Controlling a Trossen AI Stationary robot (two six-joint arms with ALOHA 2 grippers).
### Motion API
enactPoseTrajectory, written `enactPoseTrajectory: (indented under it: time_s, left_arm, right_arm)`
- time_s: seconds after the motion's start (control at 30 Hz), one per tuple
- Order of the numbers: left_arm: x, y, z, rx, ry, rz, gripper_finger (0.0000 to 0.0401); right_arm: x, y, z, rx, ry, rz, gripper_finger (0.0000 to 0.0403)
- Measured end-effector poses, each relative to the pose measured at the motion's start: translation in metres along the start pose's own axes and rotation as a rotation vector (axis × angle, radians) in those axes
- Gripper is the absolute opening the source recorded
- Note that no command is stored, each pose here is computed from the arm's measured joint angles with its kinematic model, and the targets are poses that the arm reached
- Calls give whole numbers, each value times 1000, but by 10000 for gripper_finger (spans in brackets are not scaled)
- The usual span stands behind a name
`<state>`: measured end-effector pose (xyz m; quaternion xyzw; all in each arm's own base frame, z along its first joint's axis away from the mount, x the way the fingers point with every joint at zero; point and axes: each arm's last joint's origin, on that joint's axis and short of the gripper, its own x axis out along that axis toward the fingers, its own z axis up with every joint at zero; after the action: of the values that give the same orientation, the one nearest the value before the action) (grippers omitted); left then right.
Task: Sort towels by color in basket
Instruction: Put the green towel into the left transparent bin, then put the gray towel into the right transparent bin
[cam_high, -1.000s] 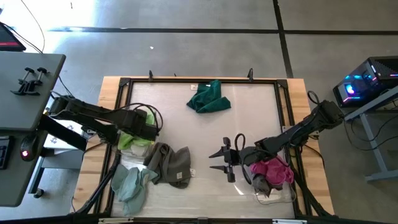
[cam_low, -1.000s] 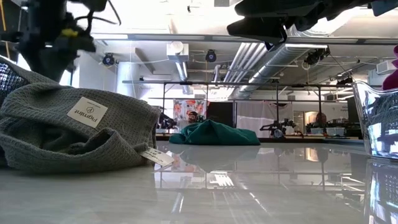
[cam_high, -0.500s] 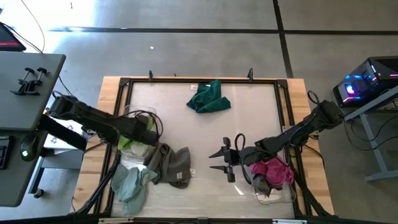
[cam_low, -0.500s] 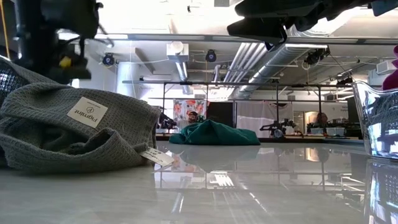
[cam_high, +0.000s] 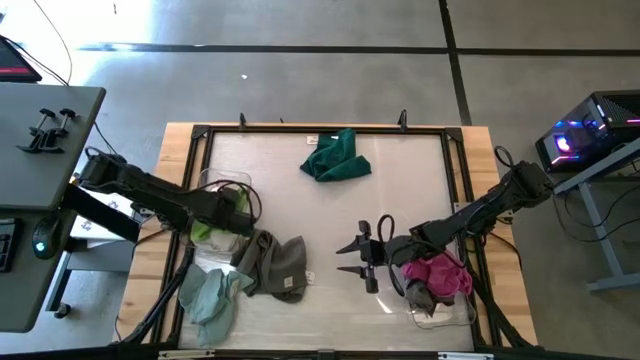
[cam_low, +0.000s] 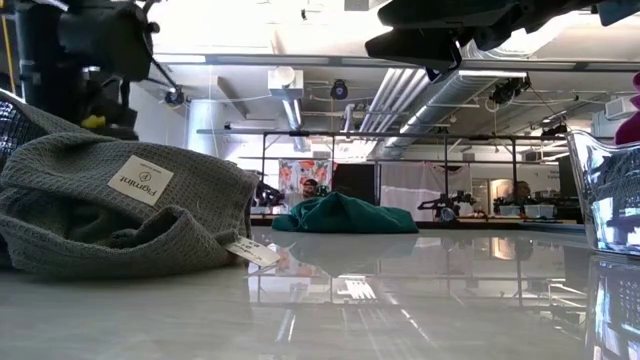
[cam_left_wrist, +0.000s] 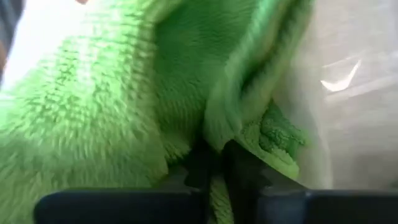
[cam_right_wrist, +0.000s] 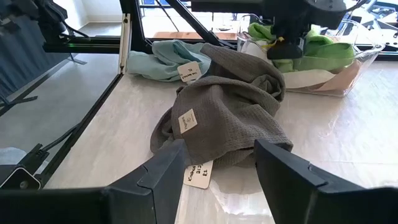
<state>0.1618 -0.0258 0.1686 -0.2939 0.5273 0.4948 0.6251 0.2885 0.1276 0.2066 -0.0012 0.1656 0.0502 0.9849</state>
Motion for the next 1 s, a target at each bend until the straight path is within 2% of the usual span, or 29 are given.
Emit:
enactPoseTrajectory:
  time_s: [0.33, 0.47, 0.63, 0.8, 1.0]
  left_arm:
    - [-62, -5, 20, 116, -24, 5, 119]
    - [-92, -8, 31, 146, -61, -50, 139]
    - [-124, -14, 42, 187, -140, -168, 144]
    - [-140, -27, 43, 284, -291, -297, 145]
    - [-149, -52, 37, 367, -561, -427, 145]
  right_arm:
    - [0, 0, 0, 0, 0, 0, 190]
    - [0, 0, 0, 0, 0, 0, 190]
    - [0, 0, 0, 0, 1, 0, 190]
    - [0, 0, 0, 0, 1, 0, 190]
    - [0, 0, 0, -1, 3, 0, 190]
